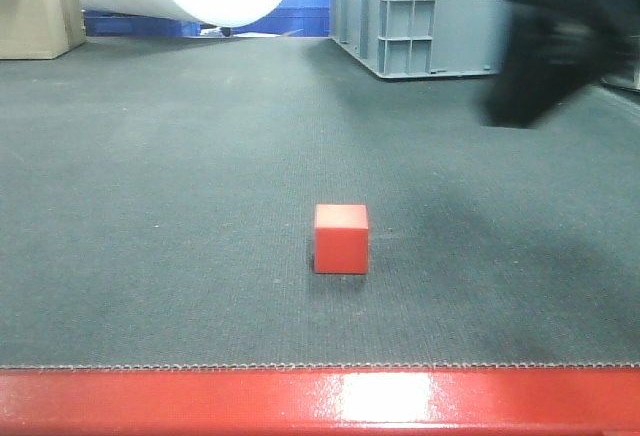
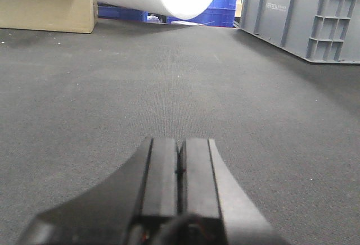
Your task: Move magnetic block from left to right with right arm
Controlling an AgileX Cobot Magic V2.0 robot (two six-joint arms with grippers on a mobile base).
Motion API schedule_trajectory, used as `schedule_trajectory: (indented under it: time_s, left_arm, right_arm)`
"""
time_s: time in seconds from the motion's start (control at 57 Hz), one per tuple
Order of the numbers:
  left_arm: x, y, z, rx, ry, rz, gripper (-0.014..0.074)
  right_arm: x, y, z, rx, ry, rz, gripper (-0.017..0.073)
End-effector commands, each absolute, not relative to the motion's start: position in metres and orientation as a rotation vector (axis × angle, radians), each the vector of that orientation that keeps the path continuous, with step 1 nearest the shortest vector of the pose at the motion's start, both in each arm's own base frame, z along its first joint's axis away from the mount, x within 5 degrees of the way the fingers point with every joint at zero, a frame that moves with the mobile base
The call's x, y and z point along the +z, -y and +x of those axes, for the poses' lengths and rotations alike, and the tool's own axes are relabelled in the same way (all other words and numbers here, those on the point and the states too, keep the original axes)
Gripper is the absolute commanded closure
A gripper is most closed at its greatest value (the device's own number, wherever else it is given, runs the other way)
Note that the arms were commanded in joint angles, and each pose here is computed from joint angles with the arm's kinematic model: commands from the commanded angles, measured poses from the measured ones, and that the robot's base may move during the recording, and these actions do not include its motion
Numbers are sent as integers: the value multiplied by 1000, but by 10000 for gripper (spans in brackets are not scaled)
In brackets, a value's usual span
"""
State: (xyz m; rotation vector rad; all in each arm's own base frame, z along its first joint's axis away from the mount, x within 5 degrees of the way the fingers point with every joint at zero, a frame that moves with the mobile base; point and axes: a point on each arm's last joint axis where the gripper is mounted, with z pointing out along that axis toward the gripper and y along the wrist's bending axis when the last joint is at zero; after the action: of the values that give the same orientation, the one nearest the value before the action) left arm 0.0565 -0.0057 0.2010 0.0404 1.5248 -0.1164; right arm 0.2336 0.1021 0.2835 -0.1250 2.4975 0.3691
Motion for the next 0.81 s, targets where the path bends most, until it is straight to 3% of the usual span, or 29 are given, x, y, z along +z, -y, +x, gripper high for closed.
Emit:
schedule_trajectory:
  time_s: [0.0,0.263,0.789]
  left_arm:
    - [206,5,55,-129,-1440,31,720]
    - [206,5,55,-129,-1440,31,720]
    - [206,5,55,-129,-1440,31,720]
  right_arm:
    - [298,-77,223,355,-2323,-113,494]
    - [276,-24,174,202,-2067,8,494]
    - [268,-10,74,214,-1661,20,494]
